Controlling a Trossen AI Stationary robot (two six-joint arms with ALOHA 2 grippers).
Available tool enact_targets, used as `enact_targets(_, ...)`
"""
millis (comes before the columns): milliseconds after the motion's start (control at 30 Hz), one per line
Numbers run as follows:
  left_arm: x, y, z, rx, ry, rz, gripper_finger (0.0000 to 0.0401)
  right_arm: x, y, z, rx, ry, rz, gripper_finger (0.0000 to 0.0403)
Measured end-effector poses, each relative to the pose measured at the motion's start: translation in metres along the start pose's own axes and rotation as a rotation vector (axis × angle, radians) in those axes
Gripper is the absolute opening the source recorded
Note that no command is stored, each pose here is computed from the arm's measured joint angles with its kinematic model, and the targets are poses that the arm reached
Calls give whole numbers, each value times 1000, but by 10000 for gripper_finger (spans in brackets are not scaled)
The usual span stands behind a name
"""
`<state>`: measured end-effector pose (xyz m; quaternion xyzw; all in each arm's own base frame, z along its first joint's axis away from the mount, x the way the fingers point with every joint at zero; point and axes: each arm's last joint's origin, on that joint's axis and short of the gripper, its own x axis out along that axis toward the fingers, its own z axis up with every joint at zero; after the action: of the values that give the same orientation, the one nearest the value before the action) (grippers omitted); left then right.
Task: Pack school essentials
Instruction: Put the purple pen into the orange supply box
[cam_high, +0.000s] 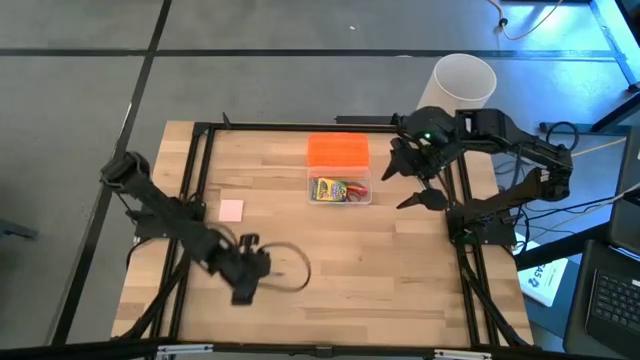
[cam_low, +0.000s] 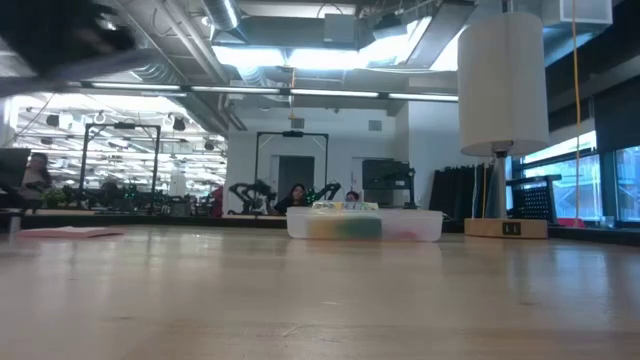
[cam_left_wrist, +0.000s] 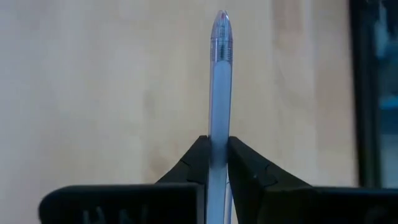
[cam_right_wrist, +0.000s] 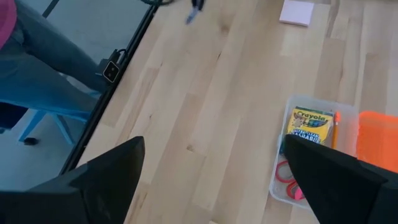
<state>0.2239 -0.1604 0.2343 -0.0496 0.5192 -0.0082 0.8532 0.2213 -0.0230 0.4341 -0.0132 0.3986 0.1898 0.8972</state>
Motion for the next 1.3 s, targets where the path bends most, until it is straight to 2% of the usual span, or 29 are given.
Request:
enact_targets(200, 0, 47, 28, 54, -38, 77, 25, -6, 1, -2, -12, 8, -75, 385)
enact_targets(333, 3, 78, 42, 94, -40, 140, 29, -7, -1, -3, -10, 37, -163, 385)
enact_targets(567, 5, 131, 64, 204, -89, 232, 35, -7, -3, -4, -5, 66, -253, 385)
enact_targets(733, 1, 165, 80, 289, -188, 308, 36, -8, -4, -4, 0, 77, -290, 385)
enact_targets(833, -4, 186, 90, 311, -266, 363, 34, -8, -5, -5, 45, 78, -317, 385)
enact_targets(1067, -12, 224, 111, 313, -498, 359, 28, -8, -6, -5, 100, 79, -356, 385)
enact_targets(1300, 12, 250, 116, 342, -523, 307, 33, -8, -6, -4, 99, 72, -358, 385)
